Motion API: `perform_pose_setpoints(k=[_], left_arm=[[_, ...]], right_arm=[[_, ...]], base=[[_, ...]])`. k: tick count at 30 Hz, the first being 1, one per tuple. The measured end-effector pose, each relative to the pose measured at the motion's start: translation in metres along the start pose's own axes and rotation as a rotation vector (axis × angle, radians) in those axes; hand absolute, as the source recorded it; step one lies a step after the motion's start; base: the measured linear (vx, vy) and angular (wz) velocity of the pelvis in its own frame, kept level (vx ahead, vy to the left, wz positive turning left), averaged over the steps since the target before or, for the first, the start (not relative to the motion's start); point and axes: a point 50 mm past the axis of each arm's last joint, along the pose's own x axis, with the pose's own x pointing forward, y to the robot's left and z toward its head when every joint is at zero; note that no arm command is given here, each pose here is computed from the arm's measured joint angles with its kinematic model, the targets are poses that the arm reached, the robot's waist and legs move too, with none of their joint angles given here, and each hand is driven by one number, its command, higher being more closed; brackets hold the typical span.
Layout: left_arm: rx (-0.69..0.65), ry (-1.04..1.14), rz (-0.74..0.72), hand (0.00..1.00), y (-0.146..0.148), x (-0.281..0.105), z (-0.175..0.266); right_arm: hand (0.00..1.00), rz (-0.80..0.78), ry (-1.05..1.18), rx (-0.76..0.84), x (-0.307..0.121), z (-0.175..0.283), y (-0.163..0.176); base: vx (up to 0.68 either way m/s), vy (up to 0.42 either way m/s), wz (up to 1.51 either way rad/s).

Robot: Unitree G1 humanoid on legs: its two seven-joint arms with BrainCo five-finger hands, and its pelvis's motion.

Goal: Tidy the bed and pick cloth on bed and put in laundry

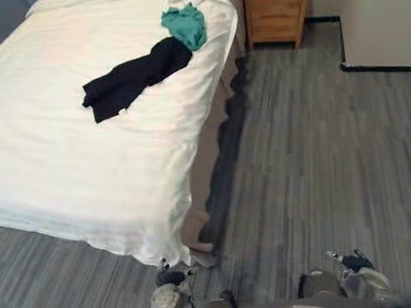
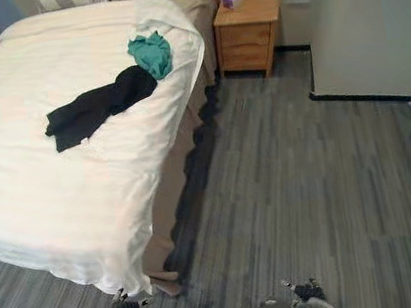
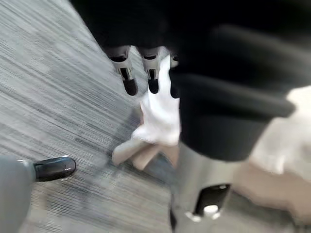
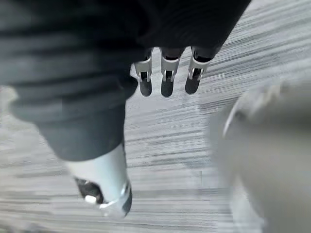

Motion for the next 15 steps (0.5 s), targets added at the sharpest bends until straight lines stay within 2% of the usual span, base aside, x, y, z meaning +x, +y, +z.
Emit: perform_pose_setpoints(k=[1,4,8,11,12,15], left_arm=[[0.01,-0.014,-0.002,0.0,-0.001,0.001,0.005],[0.011,-0.041,-0.022,0.0,-0.016,0.002,0.017],[-0.037,-0.008,-0.035,0.0,-0.031,-0.002,0.012],[-0.011,-0.01,-0.057,0.0,-0.039,-0.004,0.012],[0.164,-0.018,-0.086,0.0,-0.038,-0.002,0.011],[0.164,-0.018,-0.086,0.0,-0.038,-0.002,0.011]], right_arm=[[0.0,0.041,-0.009,-0.007,0.0,0.006,0.018],[0.0,0.074,-0.022,-0.001,-0.002,0.014,0.035],[0.0,0.023,-0.024,0.013,0.0,0.019,0.034],[0.0,-0.018,0.016,0.044,-0.001,0.01,0.03],[0.0,0.022,0.011,0.128,-0.005,0.032,0.068],[0.0,0.022,0.011,0.128,-0.005,0.032,0.068]], base=[[0.0,-0.118,-0.82],[-0.1,-0.105,-0.57],[-0.1,-0.087,-0.75],[-0.07,0.064,-0.28],[-0.02,0.047,0.03],[0.0,0.0,0.0]])
